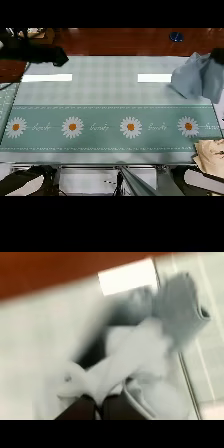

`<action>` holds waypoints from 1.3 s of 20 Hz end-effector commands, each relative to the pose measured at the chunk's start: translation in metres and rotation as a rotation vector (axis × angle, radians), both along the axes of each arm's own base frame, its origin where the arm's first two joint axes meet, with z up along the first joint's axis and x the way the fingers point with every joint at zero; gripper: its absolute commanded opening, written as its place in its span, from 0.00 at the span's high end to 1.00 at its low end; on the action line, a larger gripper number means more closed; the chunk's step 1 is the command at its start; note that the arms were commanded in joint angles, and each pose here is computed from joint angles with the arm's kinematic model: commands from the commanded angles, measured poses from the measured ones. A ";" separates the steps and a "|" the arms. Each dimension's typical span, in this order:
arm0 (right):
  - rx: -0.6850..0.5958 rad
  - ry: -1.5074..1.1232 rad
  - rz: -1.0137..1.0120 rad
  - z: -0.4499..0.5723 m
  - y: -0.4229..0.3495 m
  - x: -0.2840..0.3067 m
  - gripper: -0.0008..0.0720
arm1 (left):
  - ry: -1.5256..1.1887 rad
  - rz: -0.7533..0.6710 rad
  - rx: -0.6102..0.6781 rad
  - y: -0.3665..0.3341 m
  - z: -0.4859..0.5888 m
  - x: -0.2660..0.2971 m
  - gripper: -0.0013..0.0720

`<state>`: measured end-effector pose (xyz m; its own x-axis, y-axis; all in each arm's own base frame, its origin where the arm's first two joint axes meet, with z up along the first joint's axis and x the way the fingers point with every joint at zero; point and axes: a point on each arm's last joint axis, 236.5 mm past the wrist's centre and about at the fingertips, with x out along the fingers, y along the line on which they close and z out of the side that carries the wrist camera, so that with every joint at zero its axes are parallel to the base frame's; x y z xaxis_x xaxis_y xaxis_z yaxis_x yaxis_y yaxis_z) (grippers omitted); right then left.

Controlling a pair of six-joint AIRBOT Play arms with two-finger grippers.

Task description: Fold the shirts.

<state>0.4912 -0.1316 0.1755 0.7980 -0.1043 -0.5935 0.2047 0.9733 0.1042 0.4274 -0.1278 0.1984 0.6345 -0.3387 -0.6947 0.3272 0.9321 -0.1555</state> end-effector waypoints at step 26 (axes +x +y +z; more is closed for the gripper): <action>0.138 0.522 0.964 -0.155 0.490 -0.199 0.44 | 0.321 -0.171 0.039 0.001 0.001 -0.154 0.00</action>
<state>0.3074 0.3289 0.1011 0.2473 0.5978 -0.7625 -0.5973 0.7137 0.3659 0.2770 -0.1264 0.2454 0.4239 -0.4059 -0.8097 0.4479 0.8709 -0.2021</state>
